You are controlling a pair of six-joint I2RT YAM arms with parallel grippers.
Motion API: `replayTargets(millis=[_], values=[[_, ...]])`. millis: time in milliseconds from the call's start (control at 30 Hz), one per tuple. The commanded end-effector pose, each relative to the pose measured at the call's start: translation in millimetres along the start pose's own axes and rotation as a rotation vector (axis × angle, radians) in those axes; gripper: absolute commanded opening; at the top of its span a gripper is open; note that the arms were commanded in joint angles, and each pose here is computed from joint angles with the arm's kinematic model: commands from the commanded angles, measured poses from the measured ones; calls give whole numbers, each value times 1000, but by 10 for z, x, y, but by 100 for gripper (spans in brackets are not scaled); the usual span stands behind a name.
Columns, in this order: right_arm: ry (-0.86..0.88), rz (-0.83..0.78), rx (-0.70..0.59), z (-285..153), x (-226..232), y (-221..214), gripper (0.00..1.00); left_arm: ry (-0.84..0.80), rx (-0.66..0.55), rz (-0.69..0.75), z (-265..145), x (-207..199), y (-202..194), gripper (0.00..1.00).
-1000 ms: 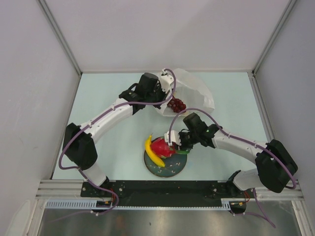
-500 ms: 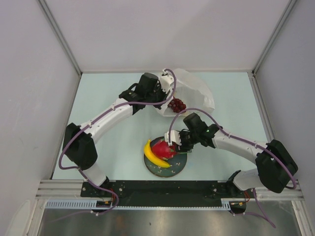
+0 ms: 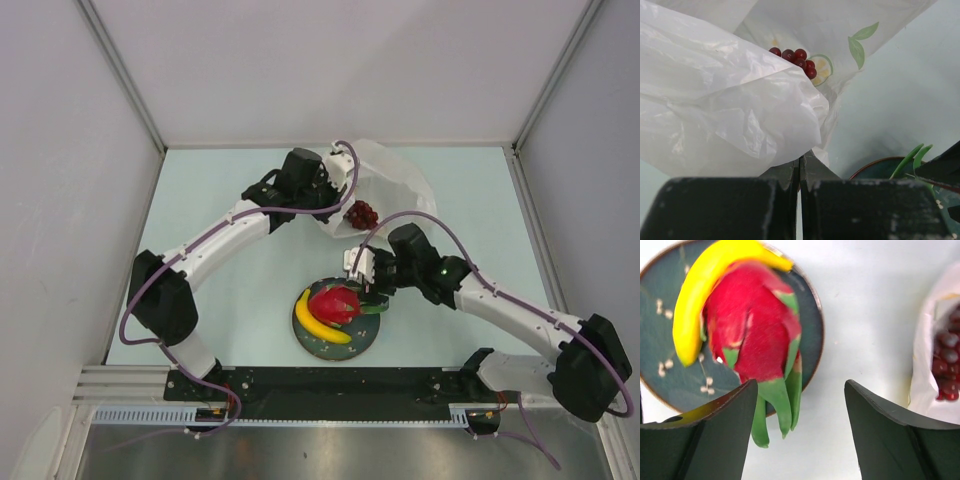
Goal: Take the fake fruits out of the plastic bag
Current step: Place the fake fruit on the plate, then take out the fake fruit from the plastic bag.
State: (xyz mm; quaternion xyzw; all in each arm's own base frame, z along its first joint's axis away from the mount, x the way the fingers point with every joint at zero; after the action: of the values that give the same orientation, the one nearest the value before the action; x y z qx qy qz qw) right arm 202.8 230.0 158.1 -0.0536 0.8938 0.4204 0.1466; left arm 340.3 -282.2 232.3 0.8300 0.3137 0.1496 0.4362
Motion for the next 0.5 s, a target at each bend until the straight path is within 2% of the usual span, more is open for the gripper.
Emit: replayTargets(millis=[0, 33, 100, 167, 233, 300, 467], values=[[-200, 191, -102, -159, -418, 248, 74, -38, -110, 12, -261, -81, 329, 0], [-262, 302, -127, -249, -583, 263, 73, -48, -119, 15, -304, -91, 351, 0], [-362, 398, -159, -327, -851, 266, 70, -62, -138, 30, -433, -109, 394, 0], [-482, 519, -204, -500, -1175, 252, 62, -71, -139, 46, -505, -131, 400, 0], [-557, 562, -230, -568, -1419, 197, 57, -79, -129, 61, -602, -157, 369, 0], [-614, 534, -272, -616, -1633, 280, 51, -78, -108, 74, -683, -163, 318, 0], [-616, 557, -286, -285, -1969, 272, 44, -38, -102, 155, -986, -147, 228, 1]])
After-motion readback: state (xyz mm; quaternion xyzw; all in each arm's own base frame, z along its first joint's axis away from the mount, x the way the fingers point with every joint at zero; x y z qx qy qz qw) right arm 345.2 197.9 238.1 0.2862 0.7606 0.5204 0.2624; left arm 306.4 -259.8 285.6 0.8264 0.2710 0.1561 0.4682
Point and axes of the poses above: each gripper's point midway between its finger pads, its own z axis out along the fingers, its own x axis along the line the jaws close on, y = z × x, the point moved 4 cm from there along -z, back along the fingers, and after that the axes turned 2 degrees about -z, right-handed, at the moved point
